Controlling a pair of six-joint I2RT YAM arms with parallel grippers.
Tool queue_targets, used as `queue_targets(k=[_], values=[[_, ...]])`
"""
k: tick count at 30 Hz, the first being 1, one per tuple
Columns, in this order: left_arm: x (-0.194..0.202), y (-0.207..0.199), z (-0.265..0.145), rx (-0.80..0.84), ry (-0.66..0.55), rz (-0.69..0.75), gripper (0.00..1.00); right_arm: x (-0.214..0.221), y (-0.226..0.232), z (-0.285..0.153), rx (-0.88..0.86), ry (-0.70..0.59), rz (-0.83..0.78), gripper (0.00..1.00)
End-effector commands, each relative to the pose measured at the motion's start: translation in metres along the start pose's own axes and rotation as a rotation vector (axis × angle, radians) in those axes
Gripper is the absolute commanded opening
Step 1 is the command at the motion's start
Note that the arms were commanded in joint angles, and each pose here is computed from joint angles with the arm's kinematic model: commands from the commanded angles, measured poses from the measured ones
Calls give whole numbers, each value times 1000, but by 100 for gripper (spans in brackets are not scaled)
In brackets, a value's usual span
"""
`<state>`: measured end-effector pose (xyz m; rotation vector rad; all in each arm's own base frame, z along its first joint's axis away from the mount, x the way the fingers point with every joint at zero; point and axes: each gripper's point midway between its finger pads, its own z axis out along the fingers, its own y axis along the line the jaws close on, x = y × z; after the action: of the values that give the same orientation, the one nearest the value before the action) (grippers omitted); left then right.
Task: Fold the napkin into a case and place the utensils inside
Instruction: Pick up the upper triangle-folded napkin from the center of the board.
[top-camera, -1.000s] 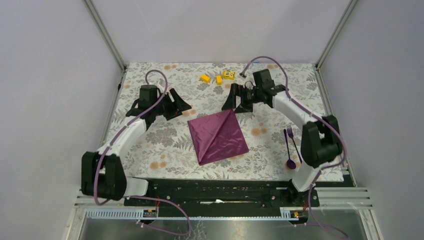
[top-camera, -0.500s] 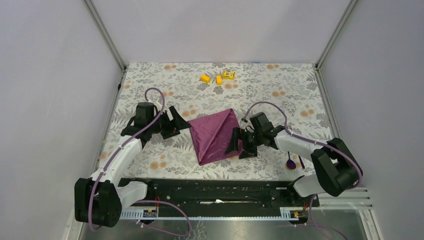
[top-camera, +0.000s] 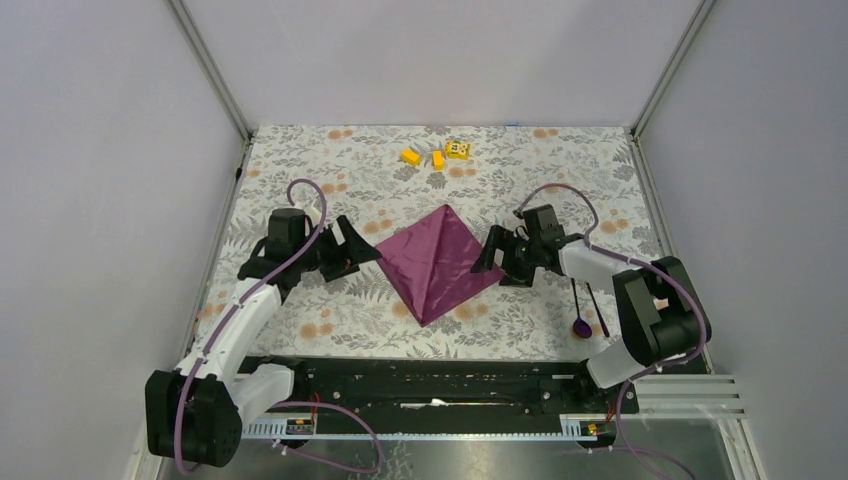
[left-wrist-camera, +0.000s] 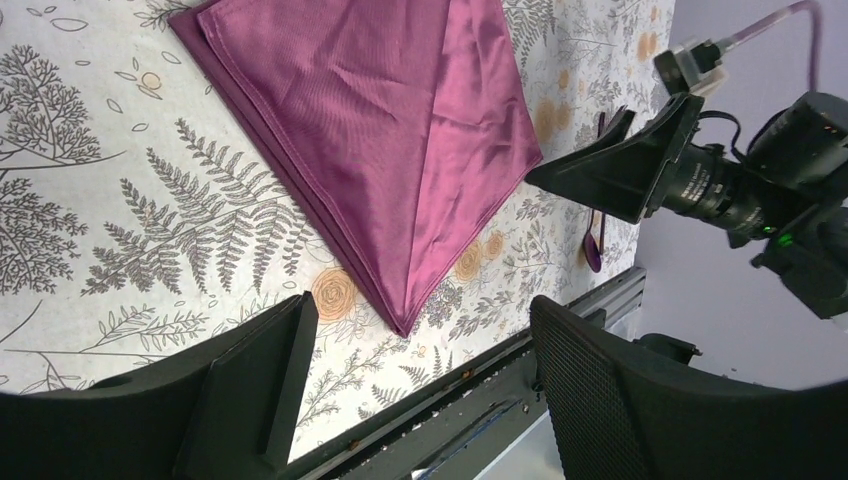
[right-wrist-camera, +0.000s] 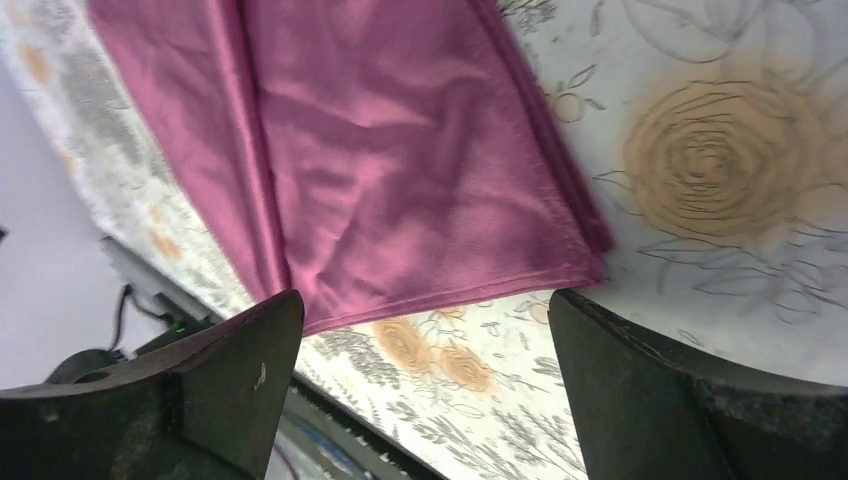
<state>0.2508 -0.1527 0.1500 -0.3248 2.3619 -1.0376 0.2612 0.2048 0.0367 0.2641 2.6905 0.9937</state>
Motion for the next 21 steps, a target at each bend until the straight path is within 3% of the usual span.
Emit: queue_targets(k=[1, 5, 8, 10, 17, 21], values=[[-9, -7, -8, -3, -42, 33, 84, -7, -22, -29, 288, -35, -196, 99], [-23, 0, -15, -77, -121, 40, 87, 2, 30, -52, 413, -68, -504, 100], [-34, 7, -20, -128, -188, 27, 89, 30, 71, -38, 407, 0, -649, 96], [-40, 11, -24, -159, -230, 16, 90, 52, 92, -22, 413, 53, -729, 89], [-53, 33, -52, -308, -373, -12, 93, 108, 131, 28, 397, 193, -880, 45], [-50, 36, -56, -315, -381, -9, 94, 117, 131, 46, 404, 238, -913, 34]])
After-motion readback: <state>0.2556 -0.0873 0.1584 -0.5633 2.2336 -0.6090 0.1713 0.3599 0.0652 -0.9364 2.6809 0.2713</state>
